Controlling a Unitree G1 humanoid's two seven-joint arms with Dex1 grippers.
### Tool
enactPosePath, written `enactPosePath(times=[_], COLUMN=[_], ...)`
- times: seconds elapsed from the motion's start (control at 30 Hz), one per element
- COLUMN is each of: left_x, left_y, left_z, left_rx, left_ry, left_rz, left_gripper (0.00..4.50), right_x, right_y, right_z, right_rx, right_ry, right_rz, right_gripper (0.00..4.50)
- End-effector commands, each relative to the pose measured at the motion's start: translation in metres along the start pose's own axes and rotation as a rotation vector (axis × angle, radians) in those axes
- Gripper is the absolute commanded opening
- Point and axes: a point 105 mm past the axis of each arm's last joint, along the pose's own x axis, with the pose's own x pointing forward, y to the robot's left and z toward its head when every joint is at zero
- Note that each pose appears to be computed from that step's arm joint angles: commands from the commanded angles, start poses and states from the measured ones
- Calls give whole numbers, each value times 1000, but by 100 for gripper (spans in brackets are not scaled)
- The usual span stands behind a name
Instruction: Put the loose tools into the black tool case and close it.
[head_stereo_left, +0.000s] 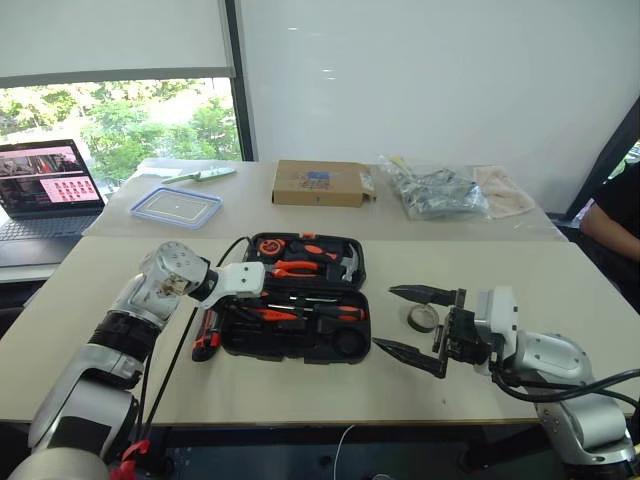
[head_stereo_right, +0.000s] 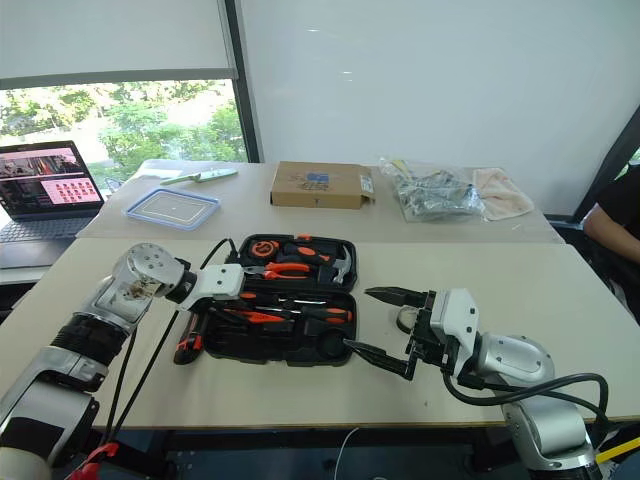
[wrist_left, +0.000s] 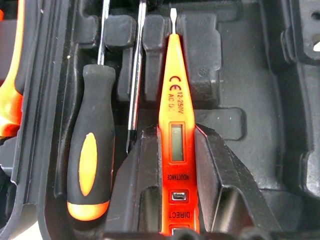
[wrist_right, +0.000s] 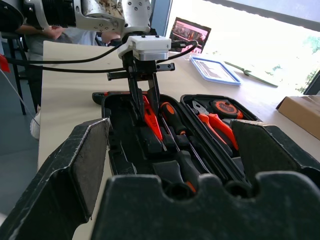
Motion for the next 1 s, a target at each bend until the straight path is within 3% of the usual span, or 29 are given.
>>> enactPosePath(times=[0.03,0.07,0.13,0.27,0.47,0.67,0.77,0.93,1.0], left_x=[11,10,8,1,-19,-36,-32,-20,-18], left_y=[-13,-13,-9,-6,-6,1,8,6,6], left_z=[-19,-13,-1,23,36,30,24,17,16], left_rx=[-60,-62,-60,-13,8,-10,-32,-68,-75], left_ry=[52,7,-70,-205,-276,-282,-284,-292,-297], left_rz=[-53,-51,-32,-15,-16,62,123,135,143], left_gripper=[46,46,147,273,273,273,203,20,9], right_x=[1,2,2,2,3,4,6,7,7], right_y=[-2,-2,-3,-3,-4,-5,-5,-5,-5], right_z=[10,10,9,8,7,6,5,5,5], right_rx=[-46,-47,-47,-45,-42,-39,-35,-33,-33], right_ry=[-33,-33,-34,-33,-29,-31,-34,-38,-38], right_rz=[-4,-5,-5,-4,10,16,20,26,26], right_gripper=[450,450,450,450,450,450,450,450,450])
